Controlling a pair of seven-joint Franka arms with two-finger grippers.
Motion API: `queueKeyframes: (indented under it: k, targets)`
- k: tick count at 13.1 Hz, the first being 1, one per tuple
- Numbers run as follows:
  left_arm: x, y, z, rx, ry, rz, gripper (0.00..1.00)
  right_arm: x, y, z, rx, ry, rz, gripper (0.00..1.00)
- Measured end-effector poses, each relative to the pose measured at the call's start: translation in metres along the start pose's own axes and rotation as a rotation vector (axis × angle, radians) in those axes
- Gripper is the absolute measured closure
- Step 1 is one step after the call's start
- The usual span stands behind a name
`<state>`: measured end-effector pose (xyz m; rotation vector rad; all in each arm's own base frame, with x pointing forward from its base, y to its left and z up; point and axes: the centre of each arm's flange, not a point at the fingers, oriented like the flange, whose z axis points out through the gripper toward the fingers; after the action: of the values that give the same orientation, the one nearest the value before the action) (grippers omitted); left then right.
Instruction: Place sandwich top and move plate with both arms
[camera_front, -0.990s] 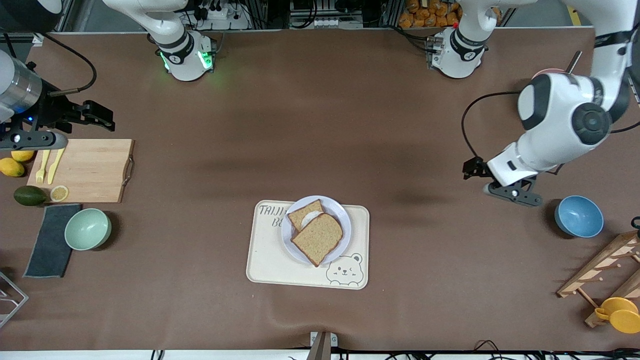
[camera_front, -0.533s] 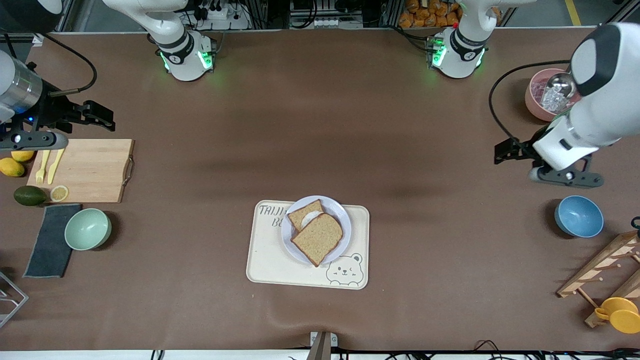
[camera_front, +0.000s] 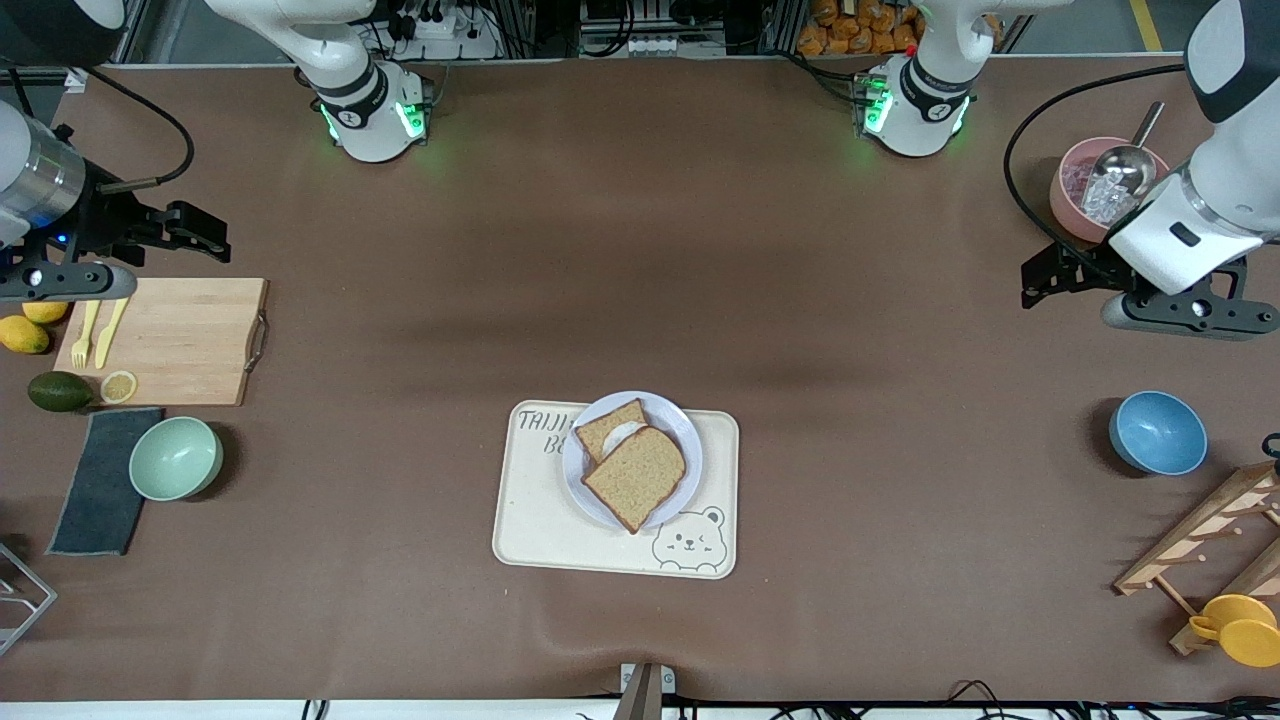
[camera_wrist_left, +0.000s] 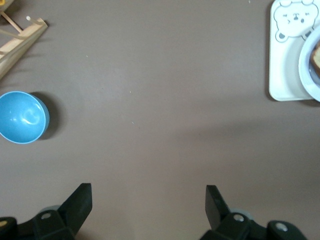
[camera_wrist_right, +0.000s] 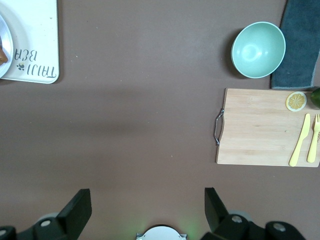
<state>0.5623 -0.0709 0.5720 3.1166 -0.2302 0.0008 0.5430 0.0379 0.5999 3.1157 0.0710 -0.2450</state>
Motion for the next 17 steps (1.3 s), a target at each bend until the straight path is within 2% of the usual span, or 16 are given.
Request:
queueKeyframes:
  k: [2, 6, 17]
  targets:
    - [-0.003, 0.004, -0.012, 0.001, -0.016, -0.002, 0.0, 0.0, 0.0, 0.001, 0.0, -0.002, 0.0, 0.0]
    - [-0.004, -0.005, -0.036, 0.002, 0.005, -0.019, 0.0, -0.001, 0.0, 0.002, 0.0, -0.015, 0.0, 0.0]
    - [-0.004, -0.005, -0.036, 0.002, 0.006, -0.018, 0.0, -0.001, 0.001, 0.002, 0.0, -0.015, 0.002, 0.0]
